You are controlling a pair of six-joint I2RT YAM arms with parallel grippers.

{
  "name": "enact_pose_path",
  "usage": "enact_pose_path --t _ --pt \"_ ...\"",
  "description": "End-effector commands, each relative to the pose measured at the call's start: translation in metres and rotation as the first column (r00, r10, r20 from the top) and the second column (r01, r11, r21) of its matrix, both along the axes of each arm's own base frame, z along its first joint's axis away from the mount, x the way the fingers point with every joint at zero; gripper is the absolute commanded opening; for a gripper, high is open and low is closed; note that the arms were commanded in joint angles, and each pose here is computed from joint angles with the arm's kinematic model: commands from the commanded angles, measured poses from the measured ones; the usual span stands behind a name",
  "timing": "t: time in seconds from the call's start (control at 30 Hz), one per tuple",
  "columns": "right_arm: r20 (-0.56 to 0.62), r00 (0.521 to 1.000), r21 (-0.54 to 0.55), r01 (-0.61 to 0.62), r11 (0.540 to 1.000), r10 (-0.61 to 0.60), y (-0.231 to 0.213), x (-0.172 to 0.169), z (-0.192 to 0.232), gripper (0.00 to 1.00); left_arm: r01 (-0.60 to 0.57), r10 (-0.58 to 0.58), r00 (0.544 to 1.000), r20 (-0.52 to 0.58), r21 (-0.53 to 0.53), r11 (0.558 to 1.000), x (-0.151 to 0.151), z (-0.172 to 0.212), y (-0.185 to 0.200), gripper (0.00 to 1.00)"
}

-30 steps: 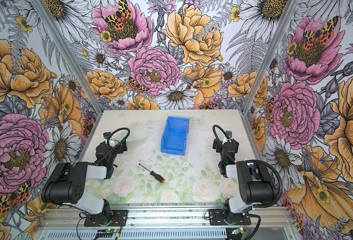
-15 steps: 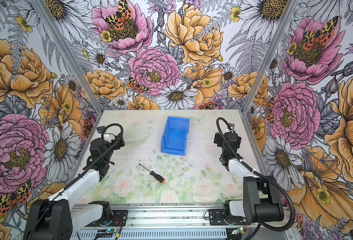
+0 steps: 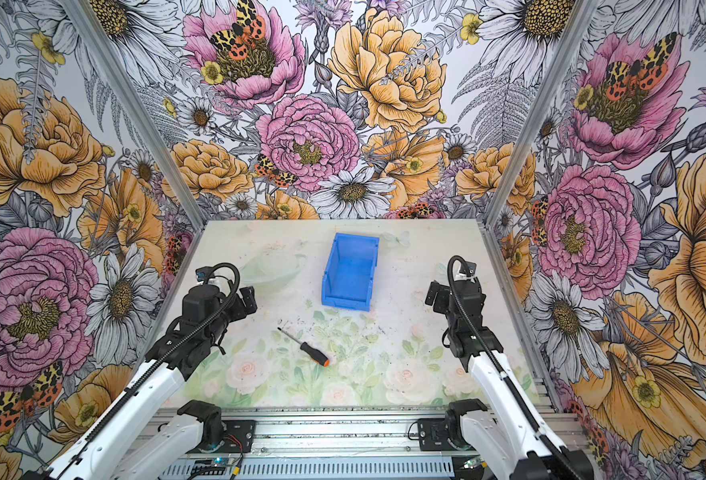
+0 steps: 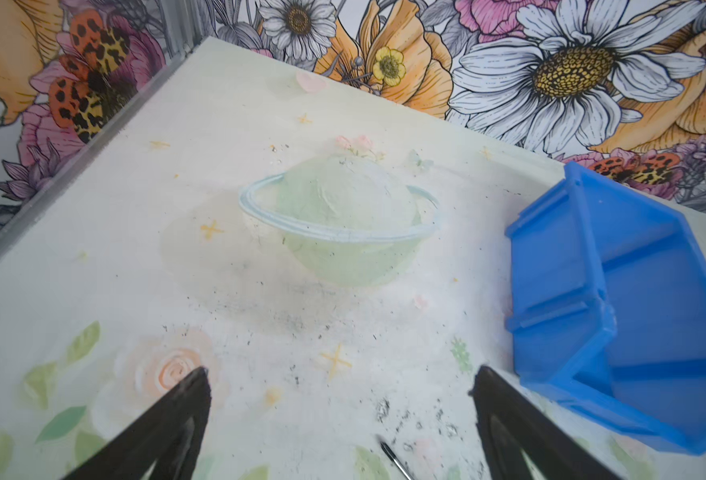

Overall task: Put the screwdriver in the bin
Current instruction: 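Reach the left gripper toward the screwdriver handle while the right arm lifts forward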

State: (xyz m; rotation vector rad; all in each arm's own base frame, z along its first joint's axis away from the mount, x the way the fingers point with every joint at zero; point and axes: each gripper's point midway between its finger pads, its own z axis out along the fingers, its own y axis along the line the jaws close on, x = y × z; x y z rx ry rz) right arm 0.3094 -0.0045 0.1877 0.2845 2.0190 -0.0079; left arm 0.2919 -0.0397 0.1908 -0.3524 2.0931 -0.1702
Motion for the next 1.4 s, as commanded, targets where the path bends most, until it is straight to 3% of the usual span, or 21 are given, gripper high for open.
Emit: enact_pose_path --t 0.0,0.17,0.37,0.47,0.63,0.93,1.17,1.37 --pt "-0.045 0.999 0.04 -0.002 0.999 0.004 0.004 -0.023 -0.009 0.99 -0.032 0.023 0.996 -0.085 -0.097 0.995 -0.018 -0.007 -0.011 0.99" --pt "-0.062 0.997 0.036 -0.04 0.999 0.042 0.007 -0.046 -0.007 0.99 0.049 -0.072 0.989 -0.131 -0.173 0.984 -0.027 -0.016 -0.05 0.99" --pt "-0.032 0.992 0.096 -0.116 0.989 0.119 0.023 -0.054 0.005 0.99 0.013 -0.062 0.974 -0.217 -0.22 0.975 -0.046 -0.036 -0.077 0.99" --pt "-0.065 0.985 0.126 -0.153 0.98 0.162 0.032 -0.053 0.0 1.0 -0.001 -0.073 0.949 -0.307 -0.233 0.972 -0.058 -0.057 -0.088 0.99" --pt "-0.135 0.961 0.152 -0.22 0.964 0.241 0.05 -0.048 -0.014 0.99 -0.008 -0.083 0.926 -0.369 -0.241 0.97 -0.07 -0.076 -0.106 0.99" --pt "-0.176 0.945 0.112 -0.259 0.959 0.276 0.058 -0.044 -0.024 1.0 -0.077 -0.03 0.877 -0.48 -0.202 0.976 -0.078 -0.109 -0.125 0.98" --pt "-0.17 0.943 0.08 -0.277 0.958 0.287 0.058 -0.041 -0.022 1.0 -0.01 -0.066 0.838 -0.542 -0.136 0.991 -0.071 -0.122 -0.152 0.96" --pt "-0.166 0.942 0.069 -0.283 0.957 0.29 0.058 -0.04 -0.022 1.0 0.024 -0.081 0.817 -0.571 -0.106 0.994 -0.067 -0.131 -0.168 0.88"
